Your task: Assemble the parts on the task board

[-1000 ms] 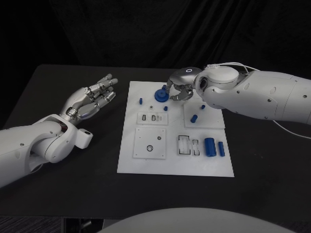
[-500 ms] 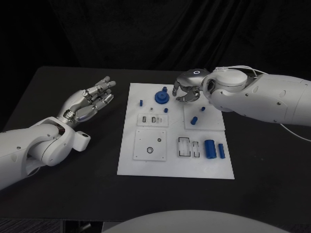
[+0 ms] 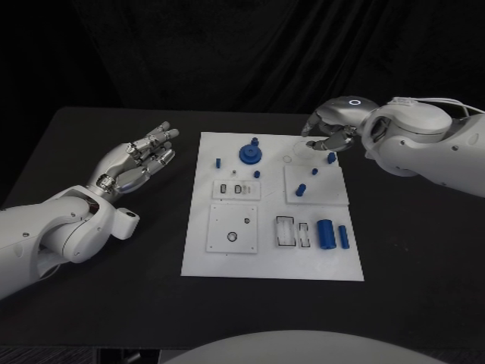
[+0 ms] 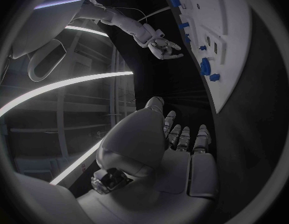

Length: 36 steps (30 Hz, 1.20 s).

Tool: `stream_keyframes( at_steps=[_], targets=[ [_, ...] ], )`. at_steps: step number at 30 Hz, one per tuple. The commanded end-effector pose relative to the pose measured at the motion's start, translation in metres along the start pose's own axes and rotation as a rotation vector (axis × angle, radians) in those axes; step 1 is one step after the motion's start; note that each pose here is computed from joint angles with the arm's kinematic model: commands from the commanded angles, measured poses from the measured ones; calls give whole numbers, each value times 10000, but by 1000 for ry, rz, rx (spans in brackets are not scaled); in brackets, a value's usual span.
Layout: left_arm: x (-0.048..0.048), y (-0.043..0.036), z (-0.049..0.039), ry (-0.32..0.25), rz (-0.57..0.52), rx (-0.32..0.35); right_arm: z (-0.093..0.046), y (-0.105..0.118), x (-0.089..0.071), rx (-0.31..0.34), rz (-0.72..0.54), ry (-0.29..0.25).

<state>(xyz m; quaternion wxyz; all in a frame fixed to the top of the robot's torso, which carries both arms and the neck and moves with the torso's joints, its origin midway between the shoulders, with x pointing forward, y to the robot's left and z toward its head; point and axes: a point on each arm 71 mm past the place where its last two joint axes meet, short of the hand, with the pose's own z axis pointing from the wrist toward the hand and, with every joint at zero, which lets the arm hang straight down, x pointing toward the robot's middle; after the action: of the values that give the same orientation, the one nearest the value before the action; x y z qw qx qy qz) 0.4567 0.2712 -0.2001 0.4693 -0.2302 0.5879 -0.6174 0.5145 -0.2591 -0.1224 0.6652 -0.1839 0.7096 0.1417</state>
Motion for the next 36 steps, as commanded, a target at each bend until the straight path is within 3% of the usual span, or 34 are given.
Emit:
stream_keyframes(
  at_steps=[1,5,16,36],
  targets=[
    [11,-95,7,6,0,120,-94,-147,-16,73,-2,-29],
    [23,-93,19,10,-2,121,-203,-328,36,116,-4,-18],
    [39,-87,40,16,-5,122,-347,-511,200,152,3,-3],
    [50,-79,56,22,-9,121,-329,-532,356,148,5,29]
  ],
)
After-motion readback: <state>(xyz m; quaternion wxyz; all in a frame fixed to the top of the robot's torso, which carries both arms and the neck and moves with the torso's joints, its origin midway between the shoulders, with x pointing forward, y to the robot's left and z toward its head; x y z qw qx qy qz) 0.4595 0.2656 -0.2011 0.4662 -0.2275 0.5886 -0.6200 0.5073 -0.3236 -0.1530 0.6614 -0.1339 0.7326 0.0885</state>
